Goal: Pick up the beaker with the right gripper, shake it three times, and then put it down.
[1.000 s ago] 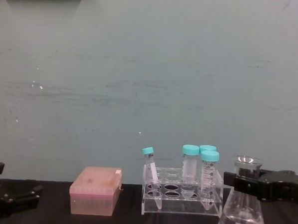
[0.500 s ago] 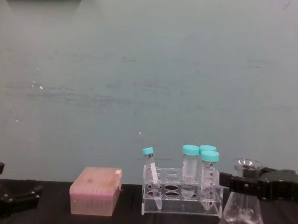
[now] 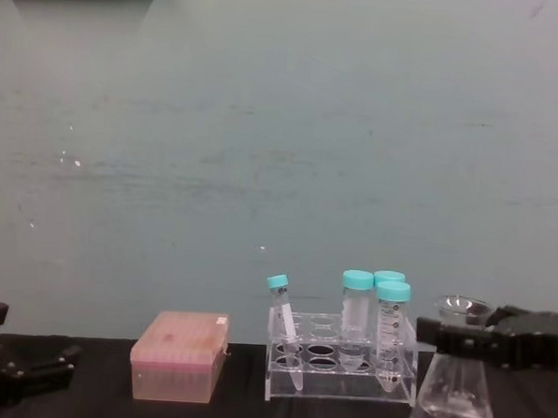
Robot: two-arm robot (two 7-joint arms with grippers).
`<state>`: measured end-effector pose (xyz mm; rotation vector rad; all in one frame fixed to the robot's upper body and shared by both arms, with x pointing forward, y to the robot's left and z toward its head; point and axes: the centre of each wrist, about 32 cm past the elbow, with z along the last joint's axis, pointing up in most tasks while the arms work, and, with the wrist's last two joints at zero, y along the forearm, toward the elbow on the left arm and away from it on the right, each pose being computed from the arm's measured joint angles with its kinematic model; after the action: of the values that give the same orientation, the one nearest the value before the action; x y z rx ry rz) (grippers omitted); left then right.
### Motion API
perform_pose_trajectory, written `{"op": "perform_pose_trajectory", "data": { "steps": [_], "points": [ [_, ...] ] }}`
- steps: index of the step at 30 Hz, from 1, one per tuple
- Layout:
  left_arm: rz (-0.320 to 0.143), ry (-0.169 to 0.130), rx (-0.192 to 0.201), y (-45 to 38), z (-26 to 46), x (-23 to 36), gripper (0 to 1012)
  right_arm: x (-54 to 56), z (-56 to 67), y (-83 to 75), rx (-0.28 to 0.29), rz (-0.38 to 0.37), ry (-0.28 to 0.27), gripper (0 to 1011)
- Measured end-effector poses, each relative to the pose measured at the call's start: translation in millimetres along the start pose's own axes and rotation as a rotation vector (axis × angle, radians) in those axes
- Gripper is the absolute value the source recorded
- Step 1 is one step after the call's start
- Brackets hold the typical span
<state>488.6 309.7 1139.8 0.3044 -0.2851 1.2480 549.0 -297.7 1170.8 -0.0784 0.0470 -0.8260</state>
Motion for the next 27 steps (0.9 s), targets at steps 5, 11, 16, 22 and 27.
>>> {"op": "perform_pose_trajectory", "data": {
  "steps": [5, 11, 16, 22, 27],
  "points": [
    [0.0, 0.0, 0.0, 0.0, 0.0, 0.0, 1000, 3.3, 6.2, -8.9, 0.039, 0.009, 0.001, 1000],
    [0.0, 0.0, 0.0, 0.0, 0.0, 0.0, 1000, 11.2, 19.6, -20.4, 0.128, 0.04, 0.024, 1000],
    [0.0, 0.0, 0.0, 0.0, 0.0, 0.0, 1000, 17.2, 25.7, -29.9, 0.253, -0.099, 0.0, 1000],
    [0.0, 0.0, 0.0, 0.0, 0.0, 0.0, 1000, 22.8, 13.6, -40.6, 0.219, -0.374, -0.1, 1000],
    [0.0, 0.0, 0.0, 0.0, 0.0, 0.0, 1000, 24.0, -2.0, -52.1, 0.142, -0.454, -0.109, 1000]
  ]
}}
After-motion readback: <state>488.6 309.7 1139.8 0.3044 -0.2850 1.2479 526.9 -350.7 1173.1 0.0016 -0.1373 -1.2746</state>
